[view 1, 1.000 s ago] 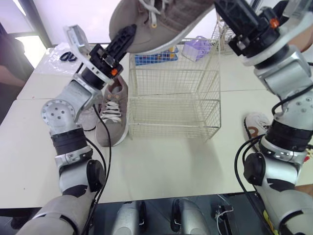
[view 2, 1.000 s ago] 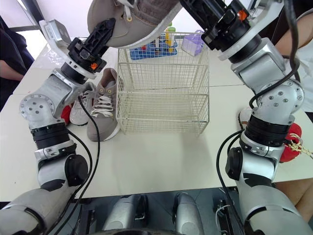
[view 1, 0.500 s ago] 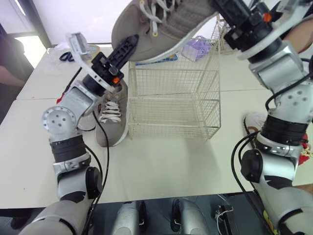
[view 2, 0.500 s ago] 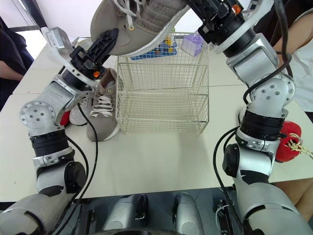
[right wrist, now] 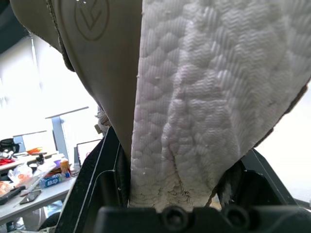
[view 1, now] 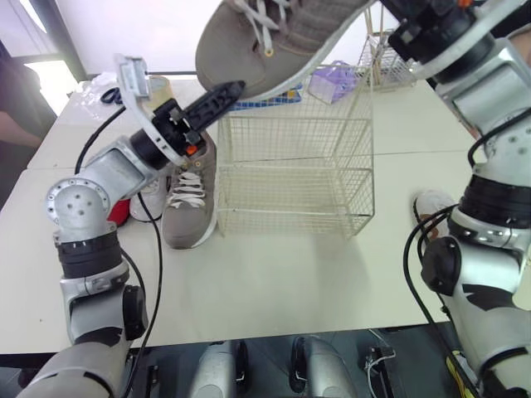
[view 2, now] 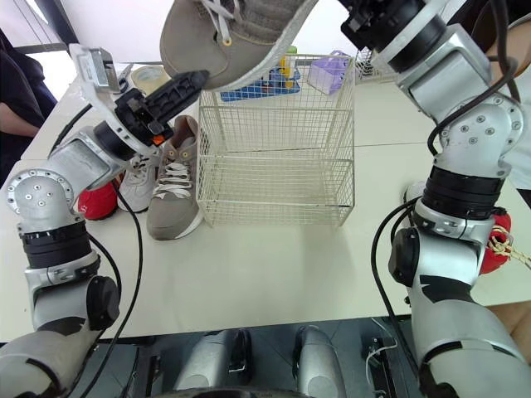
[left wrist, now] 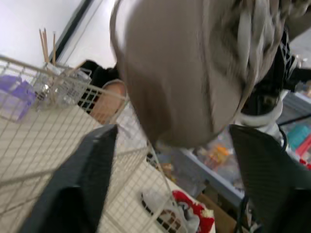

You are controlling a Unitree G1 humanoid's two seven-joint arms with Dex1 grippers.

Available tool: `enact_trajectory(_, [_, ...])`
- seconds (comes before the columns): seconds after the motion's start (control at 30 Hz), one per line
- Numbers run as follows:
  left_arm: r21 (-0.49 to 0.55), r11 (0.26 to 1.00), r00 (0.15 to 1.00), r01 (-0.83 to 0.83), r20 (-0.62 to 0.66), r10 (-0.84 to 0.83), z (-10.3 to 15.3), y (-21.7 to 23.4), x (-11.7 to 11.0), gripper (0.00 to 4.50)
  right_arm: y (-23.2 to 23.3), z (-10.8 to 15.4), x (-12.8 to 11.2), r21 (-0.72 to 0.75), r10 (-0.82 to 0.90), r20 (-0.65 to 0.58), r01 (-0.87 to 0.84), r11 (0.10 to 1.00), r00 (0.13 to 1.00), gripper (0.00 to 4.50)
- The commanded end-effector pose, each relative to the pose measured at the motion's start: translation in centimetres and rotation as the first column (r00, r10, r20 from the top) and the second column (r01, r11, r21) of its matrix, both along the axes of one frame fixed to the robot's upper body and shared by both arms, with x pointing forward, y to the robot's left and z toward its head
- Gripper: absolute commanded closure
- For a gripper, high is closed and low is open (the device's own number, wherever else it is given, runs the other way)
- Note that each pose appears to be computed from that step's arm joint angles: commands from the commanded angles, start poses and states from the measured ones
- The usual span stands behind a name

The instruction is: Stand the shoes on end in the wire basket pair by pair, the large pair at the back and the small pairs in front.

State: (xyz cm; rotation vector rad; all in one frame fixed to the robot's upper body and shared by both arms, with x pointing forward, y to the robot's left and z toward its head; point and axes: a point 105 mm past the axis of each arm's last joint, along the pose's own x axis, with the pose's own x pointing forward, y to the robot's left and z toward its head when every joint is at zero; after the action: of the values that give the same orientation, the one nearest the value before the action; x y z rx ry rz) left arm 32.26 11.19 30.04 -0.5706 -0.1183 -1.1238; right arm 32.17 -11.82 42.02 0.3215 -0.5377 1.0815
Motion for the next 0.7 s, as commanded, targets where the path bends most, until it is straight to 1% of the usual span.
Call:
enact_trajectory(0.03, [0.06,0.997,0.997,0.04,0.068,-0.044,0.5,1.1,-2.0,0.14,-1.3,3.4,-1.2,-0.047,-0.054,0.154,0.062,0.997,0.987,2.67])
enact_trajectory(0.13, [0.103,0.995,0.997,0.014,0.076,-0.022,0.4,2.5,-2.3,0.14,-2.2,4.1,-0.5,-0.199,-0.089,0.236,0.138,0.97,0.968,2.67])
enact_trajectory(0.27, [0.14,0.99,0.996,-0.014,0.087,0.002,0.4,3.5,-2.2,0.14,-3.7,5.4,0.8,-0.382,-0.116,0.36,0.259,0.887,0.926,2.67])
enact_trajectory(0.33, [0.148,0.989,0.996,-0.015,0.092,0.002,0.4,3.5,-2.2,0.14,-3.8,5.6,0.8,-0.47,-0.074,0.403,0.275,0.839,0.912,2.67])
enact_trajectory(0.4, [0.151,0.988,0.995,-0.017,0.098,0.002,0.3,3.3,-2.2,0.14,-3.7,5.4,0.9,-0.544,-0.034,0.429,0.288,0.788,0.903,2.67])
enact_trajectory(0.53, [0.148,0.989,0.994,-0.022,0.108,0.006,0.3,3.3,-2.3,0.14,-3.5,3.9,1.7,-0.69,0.041,0.45,0.318,0.65,0.892,2.67])
enact_trajectory(0.6, [0.149,0.989,0.994,-0.026,0.112,0.009,0.3,3.3,-2.4,0.14,-3.4,3.1,2.1,-0.732,0.063,0.447,0.324,0.6,0.893,2.67])
enact_trajectory(0.7, [0.148,0.989,0.993,-0.029,0.121,0.011,0.5,3.3,-2.5,0.14,-3.3,2.3,2.8,-0.764,0.08,0.444,0.33,0.555,0.893,2.67])
